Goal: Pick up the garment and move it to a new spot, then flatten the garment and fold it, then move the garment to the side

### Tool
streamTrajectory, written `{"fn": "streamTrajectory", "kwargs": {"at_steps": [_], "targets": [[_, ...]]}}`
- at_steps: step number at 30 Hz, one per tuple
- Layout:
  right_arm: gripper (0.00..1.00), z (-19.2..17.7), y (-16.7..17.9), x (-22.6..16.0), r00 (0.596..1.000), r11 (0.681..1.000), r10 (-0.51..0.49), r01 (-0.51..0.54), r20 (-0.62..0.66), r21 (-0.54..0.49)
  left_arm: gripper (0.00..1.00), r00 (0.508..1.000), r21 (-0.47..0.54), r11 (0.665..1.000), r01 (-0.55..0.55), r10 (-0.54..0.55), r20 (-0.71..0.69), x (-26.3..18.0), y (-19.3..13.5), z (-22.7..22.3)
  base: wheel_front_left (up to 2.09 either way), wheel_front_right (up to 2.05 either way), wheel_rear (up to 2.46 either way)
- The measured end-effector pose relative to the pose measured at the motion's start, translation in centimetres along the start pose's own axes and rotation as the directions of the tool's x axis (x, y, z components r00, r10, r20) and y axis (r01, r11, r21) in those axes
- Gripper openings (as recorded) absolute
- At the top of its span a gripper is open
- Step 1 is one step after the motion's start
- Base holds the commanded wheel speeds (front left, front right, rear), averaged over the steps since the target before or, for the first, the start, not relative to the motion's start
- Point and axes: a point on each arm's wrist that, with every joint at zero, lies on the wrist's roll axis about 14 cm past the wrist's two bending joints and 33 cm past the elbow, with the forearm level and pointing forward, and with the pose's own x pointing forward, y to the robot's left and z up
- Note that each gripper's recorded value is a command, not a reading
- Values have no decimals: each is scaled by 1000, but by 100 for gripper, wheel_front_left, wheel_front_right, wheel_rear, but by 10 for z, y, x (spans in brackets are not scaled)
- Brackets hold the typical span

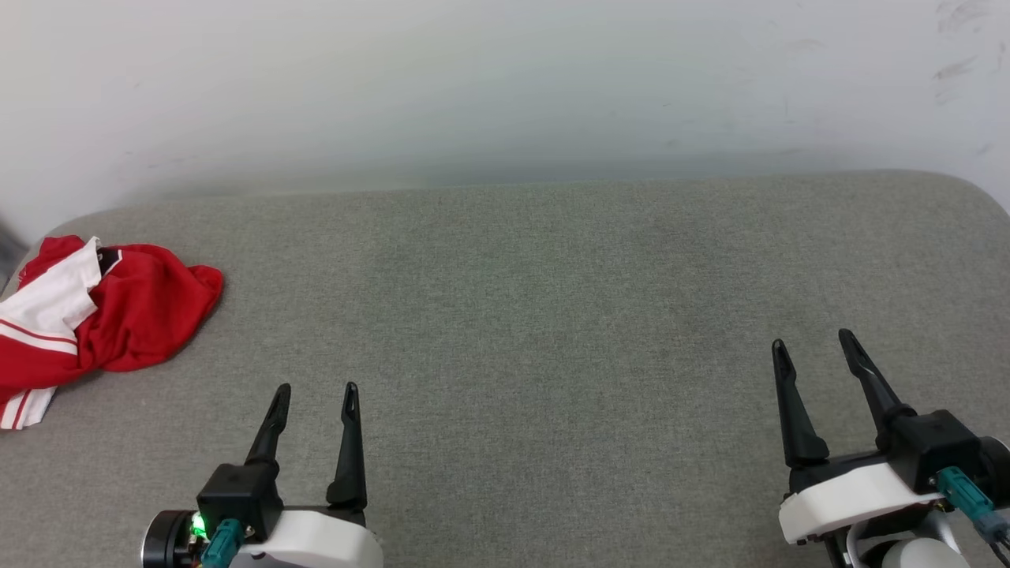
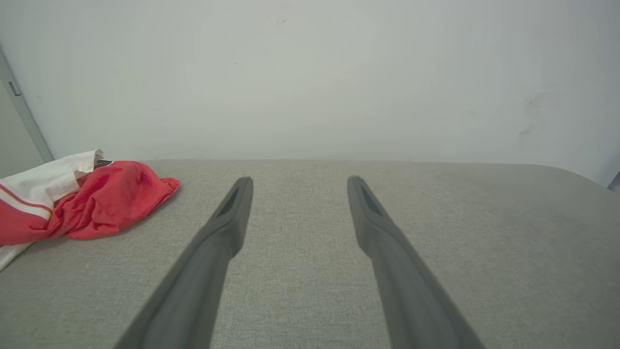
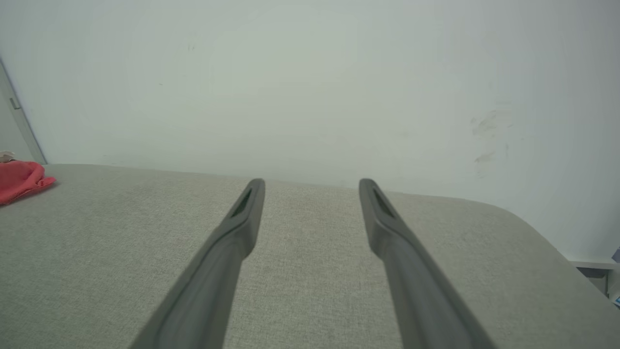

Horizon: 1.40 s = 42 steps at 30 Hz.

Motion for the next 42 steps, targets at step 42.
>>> {"fn": "streamTrajectory", "kwargs": {"at_steps": [42], "targets": [[100,-18,17,-2,999,999,48,-48,-17,12,100,1000,16,1000,18,-18,22,-17,14,-9,0,0,0]]}}
